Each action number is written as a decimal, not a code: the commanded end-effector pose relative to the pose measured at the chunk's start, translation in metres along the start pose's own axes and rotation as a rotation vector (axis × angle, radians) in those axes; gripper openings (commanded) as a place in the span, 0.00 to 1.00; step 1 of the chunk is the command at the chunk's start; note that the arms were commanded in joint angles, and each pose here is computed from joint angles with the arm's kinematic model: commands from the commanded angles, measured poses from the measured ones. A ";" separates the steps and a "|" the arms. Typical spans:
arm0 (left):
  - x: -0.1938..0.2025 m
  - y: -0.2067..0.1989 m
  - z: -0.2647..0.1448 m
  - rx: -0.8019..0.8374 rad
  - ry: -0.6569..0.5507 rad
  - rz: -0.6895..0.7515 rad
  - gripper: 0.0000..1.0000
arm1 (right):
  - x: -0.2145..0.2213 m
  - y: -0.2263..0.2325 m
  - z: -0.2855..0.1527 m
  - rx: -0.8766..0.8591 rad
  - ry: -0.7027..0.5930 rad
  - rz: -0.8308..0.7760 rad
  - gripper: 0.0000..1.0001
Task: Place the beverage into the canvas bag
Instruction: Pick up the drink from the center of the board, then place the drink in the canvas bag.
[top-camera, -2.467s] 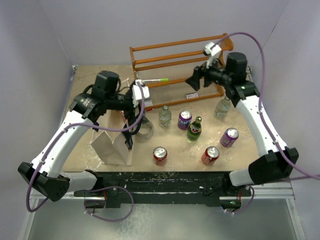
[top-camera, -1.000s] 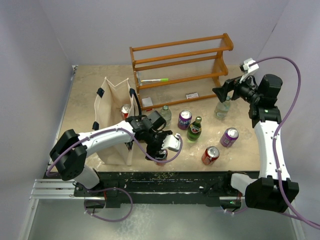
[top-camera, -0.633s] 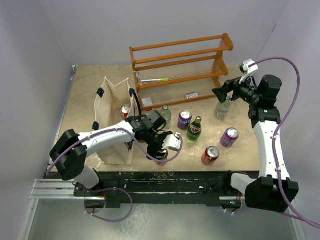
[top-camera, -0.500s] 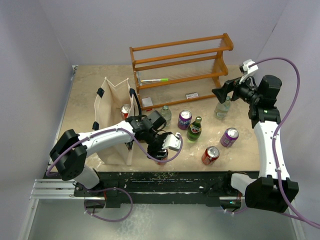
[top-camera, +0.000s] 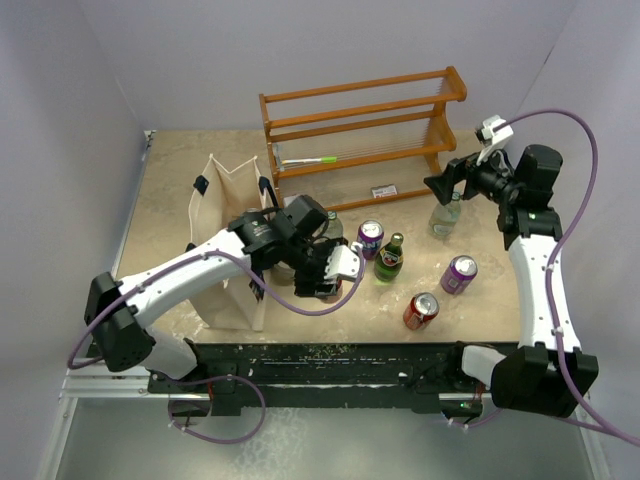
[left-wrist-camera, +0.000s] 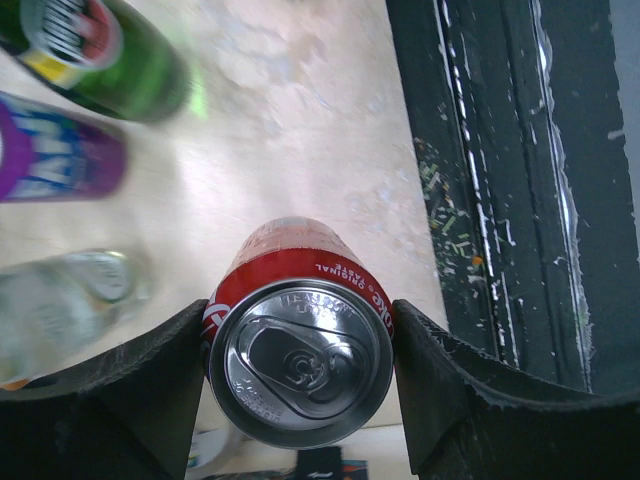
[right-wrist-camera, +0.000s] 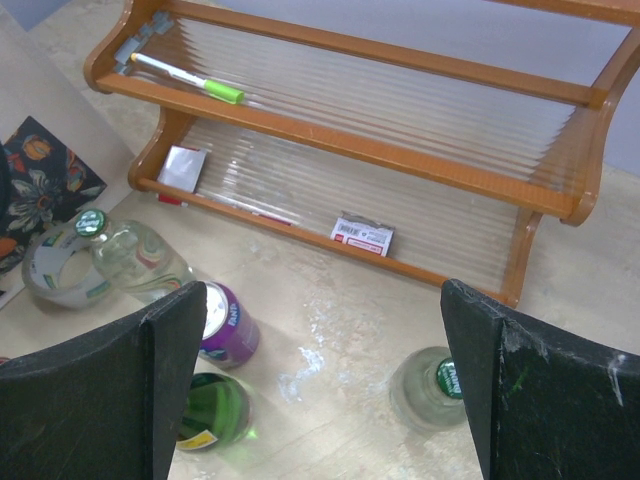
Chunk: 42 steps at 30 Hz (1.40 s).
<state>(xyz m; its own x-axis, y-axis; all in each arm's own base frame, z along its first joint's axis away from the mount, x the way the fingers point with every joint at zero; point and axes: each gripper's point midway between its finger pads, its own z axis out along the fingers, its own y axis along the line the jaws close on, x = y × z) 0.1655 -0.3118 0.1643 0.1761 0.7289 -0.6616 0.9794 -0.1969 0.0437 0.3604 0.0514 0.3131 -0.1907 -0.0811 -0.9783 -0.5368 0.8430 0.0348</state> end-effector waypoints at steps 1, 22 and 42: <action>-0.063 0.013 -0.068 -0.160 -0.132 0.141 0.09 | -0.017 0.001 0.006 -0.037 0.020 -0.057 1.00; -0.086 0.053 -0.276 -0.589 -0.426 -0.074 0.00 | -0.045 0.134 0.075 -0.442 0.042 -0.197 0.96; 0.045 0.090 -0.318 -1.001 -0.221 -0.400 0.00 | -0.049 0.272 0.155 -0.696 0.063 0.028 0.87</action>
<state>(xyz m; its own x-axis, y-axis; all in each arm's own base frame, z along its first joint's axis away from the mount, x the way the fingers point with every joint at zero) 0.2738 -0.0983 0.3496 -0.1919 0.4813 -0.8553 0.7041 0.6746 0.2216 0.3423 0.3431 0.3020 -0.2662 -0.2066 -0.9415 -0.9355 0.2910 0.2006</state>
